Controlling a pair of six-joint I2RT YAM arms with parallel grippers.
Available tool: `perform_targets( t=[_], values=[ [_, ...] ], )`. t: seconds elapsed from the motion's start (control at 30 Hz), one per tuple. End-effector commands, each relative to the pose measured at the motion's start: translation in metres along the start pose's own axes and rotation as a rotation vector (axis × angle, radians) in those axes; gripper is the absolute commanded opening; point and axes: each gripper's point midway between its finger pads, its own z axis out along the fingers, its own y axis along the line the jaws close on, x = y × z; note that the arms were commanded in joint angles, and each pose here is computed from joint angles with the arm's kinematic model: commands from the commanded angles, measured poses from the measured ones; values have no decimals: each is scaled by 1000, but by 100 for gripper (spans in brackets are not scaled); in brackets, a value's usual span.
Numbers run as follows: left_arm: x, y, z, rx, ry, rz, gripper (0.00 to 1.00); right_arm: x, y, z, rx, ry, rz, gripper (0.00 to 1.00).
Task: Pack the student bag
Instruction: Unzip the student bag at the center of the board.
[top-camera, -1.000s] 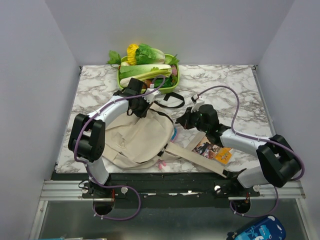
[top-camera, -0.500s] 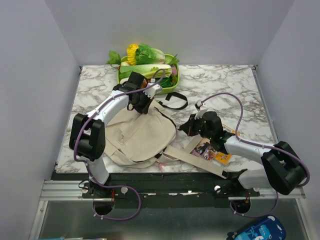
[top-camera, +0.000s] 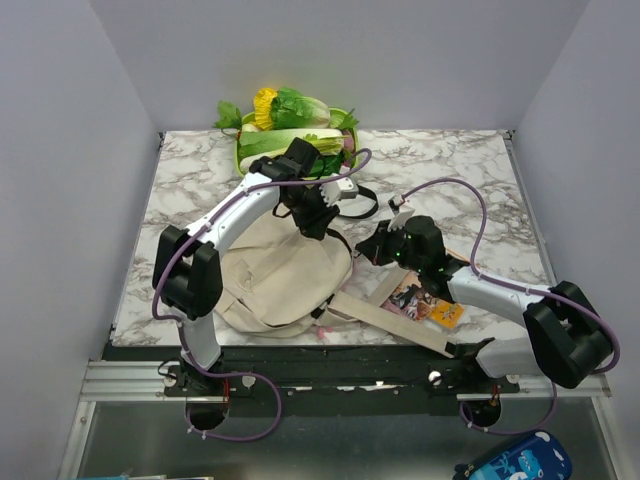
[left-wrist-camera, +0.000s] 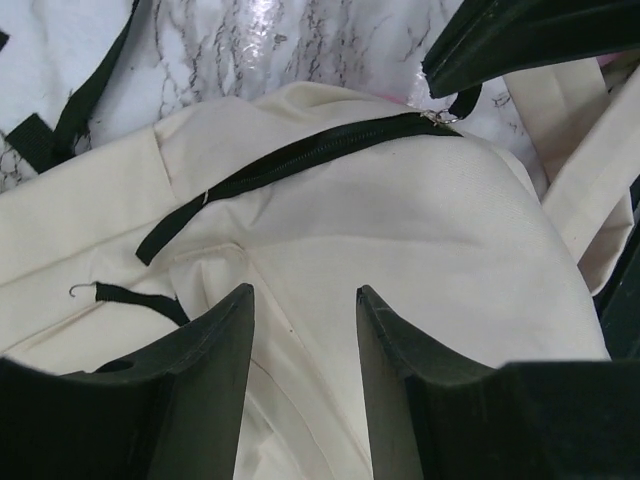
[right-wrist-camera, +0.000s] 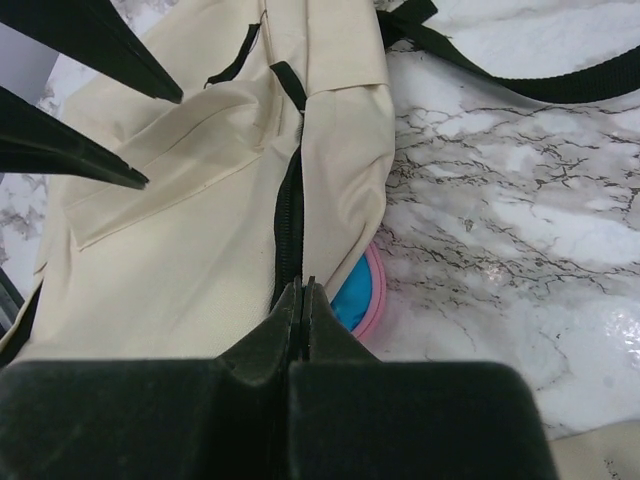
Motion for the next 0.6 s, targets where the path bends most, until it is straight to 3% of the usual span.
perform_targets(
  t=[0.0, 0.03, 0.13, 0.27, 0.57],
  values=[
    [-1, -16, 19, 116, -13, 169, 52, -7, 6, -2, -25, -13, 9, 1],
    [-5, -15, 23, 128, -36, 271, 53, -7, 6, -3, -24, -14, 13, 1],
    [-13, -21, 28, 162, -91, 403, 65, -6, 8, -5, -30, -16, 19, 1],
    [-24, -27, 33, 202, -126, 512, 81, -6, 8, -7, -31, -20, 25, 1],
    [-25, -25, 55, 263, -103, 621, 84, -9, 13, -14, -46, -33, 33, 1]
  ],
)
